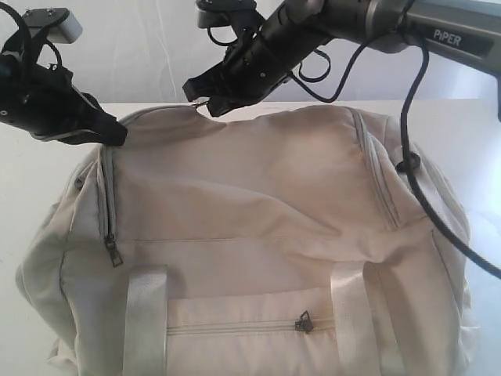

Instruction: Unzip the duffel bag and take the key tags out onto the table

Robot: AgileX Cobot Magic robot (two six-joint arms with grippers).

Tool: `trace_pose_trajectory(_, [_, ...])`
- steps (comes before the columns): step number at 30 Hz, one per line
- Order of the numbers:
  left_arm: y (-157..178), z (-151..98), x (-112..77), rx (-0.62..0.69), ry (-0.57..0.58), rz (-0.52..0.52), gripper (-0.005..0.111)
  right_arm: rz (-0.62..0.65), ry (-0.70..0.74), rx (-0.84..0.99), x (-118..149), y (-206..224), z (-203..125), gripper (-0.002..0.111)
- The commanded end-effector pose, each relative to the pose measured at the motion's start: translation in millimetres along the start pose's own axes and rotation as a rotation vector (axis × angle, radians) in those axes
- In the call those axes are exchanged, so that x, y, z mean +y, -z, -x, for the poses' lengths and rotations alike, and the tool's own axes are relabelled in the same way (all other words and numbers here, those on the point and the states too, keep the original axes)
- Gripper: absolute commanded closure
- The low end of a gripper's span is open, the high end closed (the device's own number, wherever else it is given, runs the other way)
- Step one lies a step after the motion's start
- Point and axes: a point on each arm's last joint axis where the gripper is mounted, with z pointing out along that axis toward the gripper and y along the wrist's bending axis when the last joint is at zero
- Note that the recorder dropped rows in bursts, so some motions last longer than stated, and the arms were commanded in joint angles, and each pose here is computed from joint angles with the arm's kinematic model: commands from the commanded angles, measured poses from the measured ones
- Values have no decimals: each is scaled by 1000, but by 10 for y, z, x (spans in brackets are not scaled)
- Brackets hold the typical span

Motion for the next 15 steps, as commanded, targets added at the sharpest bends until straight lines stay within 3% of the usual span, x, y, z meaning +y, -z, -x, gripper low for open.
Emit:
trace_pose_trajectory(1, [80, -6, -33, 18, -17, -16, 107, -82, -30, -12, -359, 164, 2, 108])
trace_pose_trajectory(15, [60, -20, -21, 29, -19, -13, 107, -189, -70, 83, -885, 592, -136, 108])
